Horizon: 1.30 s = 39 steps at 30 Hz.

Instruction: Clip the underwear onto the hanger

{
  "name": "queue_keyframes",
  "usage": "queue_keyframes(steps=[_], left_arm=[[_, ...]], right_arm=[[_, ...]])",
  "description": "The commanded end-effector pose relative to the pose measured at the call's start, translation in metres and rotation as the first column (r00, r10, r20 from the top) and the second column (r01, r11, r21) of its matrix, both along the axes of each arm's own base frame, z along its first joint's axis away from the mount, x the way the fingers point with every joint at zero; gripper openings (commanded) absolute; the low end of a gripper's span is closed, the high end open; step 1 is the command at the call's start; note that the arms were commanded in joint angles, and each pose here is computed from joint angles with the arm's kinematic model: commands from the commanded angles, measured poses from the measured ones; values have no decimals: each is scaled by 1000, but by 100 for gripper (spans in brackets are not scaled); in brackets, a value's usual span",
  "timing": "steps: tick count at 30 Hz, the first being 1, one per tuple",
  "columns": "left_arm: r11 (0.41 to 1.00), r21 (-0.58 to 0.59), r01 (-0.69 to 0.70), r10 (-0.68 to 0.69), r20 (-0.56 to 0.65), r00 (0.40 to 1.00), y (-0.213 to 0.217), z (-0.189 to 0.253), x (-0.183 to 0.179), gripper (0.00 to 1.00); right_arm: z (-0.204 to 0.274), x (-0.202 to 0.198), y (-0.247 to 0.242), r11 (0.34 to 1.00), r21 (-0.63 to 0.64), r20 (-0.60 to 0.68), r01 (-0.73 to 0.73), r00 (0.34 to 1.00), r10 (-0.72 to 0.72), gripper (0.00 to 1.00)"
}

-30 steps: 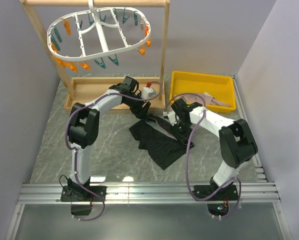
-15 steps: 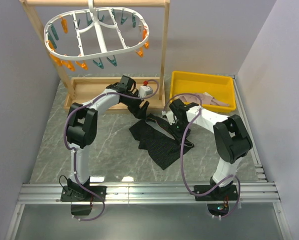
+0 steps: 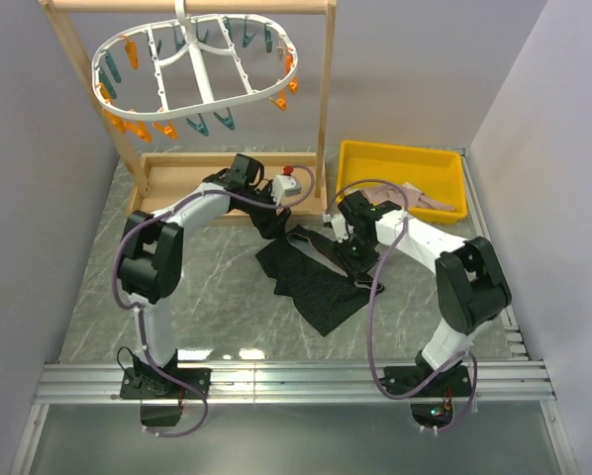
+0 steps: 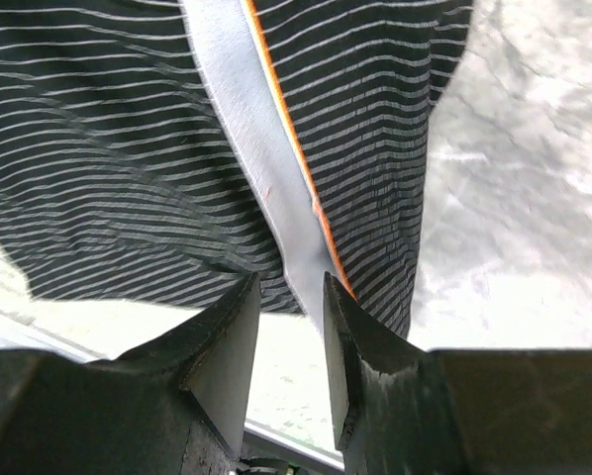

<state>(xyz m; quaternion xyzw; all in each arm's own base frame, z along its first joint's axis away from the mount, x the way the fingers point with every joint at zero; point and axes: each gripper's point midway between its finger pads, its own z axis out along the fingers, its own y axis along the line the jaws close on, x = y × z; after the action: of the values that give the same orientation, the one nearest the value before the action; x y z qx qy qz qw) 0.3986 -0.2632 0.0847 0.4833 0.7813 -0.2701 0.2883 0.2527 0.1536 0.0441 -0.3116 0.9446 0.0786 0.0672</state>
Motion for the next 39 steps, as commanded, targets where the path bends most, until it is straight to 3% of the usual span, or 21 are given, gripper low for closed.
queue_keyframes(steps=[1, 4, 7, 10, 22, 26, 30, 33, 39], left_arm=[[975, -12, 221, -209, 275, 939, -20, 47, -13, 76], [907, 135, 399, -418, 410, 811, -26, 39, -29, 73], [852, 241, 465, -521, 485, 703, -37, 36, -33, 70], [819, 280, 500, -569, 511, 645, -50, 36, -32, 67], [754, 363, 547, -652, 511, 560, -87, 9, -20, 59], [747, 382, 544, -663, 497, 560, -90, -2, -15, 47], [804, 307, 509, -592, 494, 637, -99, 13, -6, 9], [861, 188, 473, -503, 460, 732, -103, 31, 0, 0], [938, 81, 336, -342, 357, 869, -96, 42, 21, 0]], right_arm=[[33, 4, 7, 999, 46, 63, 24, 998, -27, 40], [39, 1, 8, 998, 55, 57, 38, 998, -41, 40], [41, -4, 7, 996, 67, 44, 51, 998, -54, 40], [45, -8, 6, 995, 81, 46, 61, 997, -65, 40], [57, -11, -14, 979, 151, -11, 135, 991, -135, 39], [59, -14, -6, 972, 203, -13, 119, 993, -119, 39], [56, -10, -2, 972, 208, 4, 107, 994, -110, 39], [54, -6, -1, 973, 204, 18, 106, 994, -112, 38], [44, 4, -2, 979, 176, 82, 101, 990, -117, 39]])
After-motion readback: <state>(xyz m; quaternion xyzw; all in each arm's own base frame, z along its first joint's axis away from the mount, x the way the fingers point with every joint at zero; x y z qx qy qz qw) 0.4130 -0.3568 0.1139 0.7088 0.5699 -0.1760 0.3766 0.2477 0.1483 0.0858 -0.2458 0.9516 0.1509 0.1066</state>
